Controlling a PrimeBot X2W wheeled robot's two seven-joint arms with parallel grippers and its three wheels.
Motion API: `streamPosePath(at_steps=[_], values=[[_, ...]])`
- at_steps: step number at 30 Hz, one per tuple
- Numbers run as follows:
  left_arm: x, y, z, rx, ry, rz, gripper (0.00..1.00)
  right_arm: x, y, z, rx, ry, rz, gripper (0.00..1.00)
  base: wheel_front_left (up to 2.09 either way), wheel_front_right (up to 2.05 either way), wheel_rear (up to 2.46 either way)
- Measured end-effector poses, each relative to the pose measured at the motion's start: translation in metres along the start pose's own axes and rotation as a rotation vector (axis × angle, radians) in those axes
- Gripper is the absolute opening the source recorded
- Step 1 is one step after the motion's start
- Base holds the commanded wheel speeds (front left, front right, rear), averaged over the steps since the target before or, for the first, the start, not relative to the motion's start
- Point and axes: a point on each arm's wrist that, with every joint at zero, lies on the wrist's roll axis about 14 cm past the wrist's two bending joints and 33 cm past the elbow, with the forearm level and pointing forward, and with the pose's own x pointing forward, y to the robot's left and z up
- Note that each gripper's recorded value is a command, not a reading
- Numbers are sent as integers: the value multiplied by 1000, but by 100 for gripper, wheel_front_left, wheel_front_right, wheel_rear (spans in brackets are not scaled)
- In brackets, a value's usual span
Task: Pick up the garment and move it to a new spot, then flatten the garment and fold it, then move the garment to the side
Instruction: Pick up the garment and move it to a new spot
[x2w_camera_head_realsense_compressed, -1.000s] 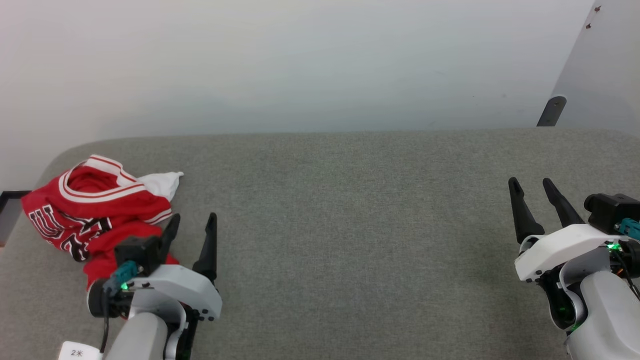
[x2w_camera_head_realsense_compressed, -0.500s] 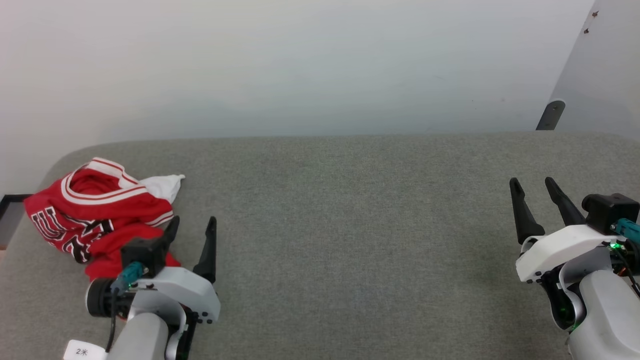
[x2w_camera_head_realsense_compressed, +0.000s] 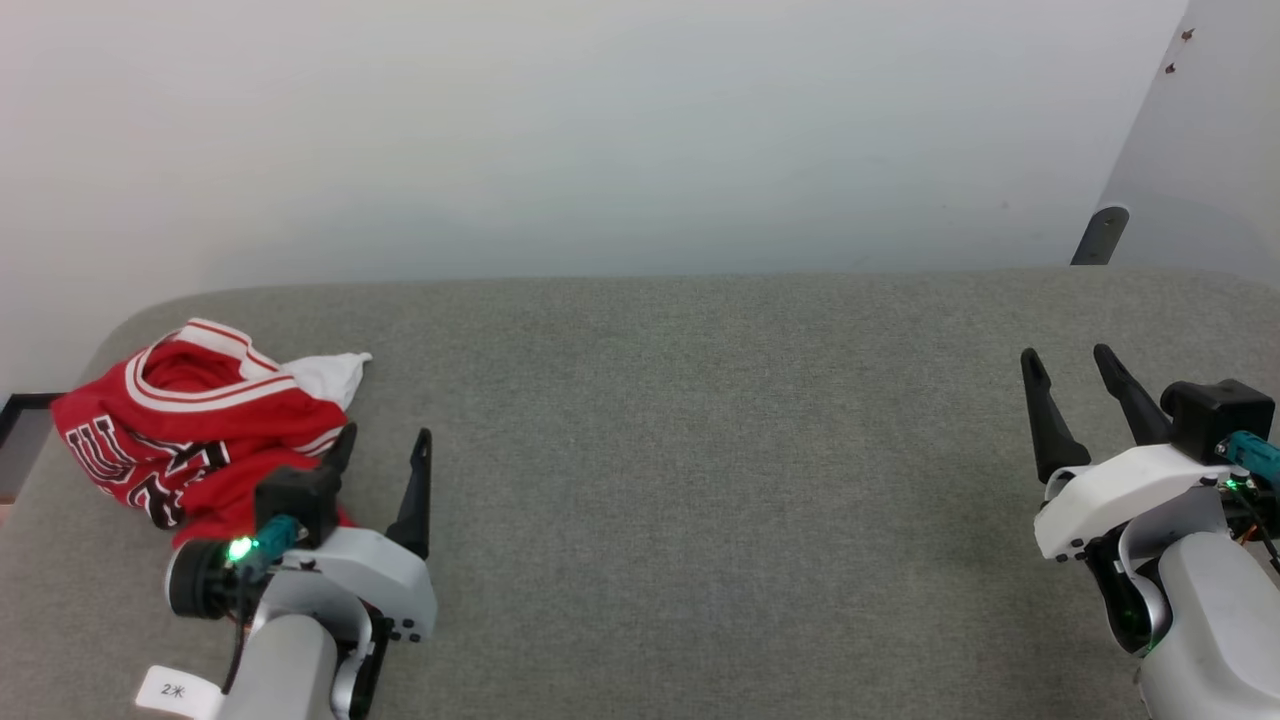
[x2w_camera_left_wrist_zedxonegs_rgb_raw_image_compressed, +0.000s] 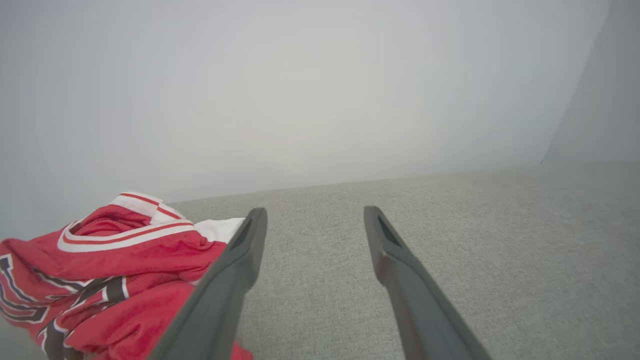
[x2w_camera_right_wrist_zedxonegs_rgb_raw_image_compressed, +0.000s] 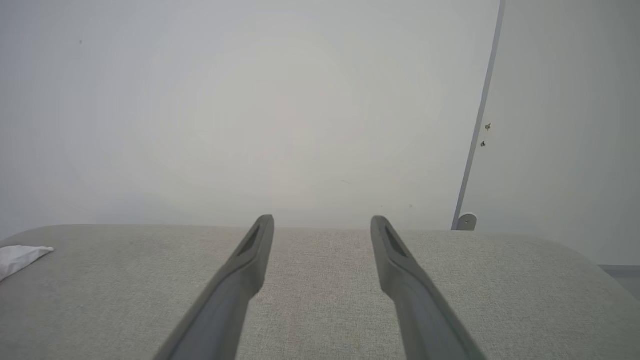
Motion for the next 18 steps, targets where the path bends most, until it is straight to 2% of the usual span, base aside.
streamPosePath(at_steps=[18], values=[[-3, 4, -1, -31, -1, 15, 100, 0, -5, 1, 42, -10, -24, 100, 0, 0, 0]])
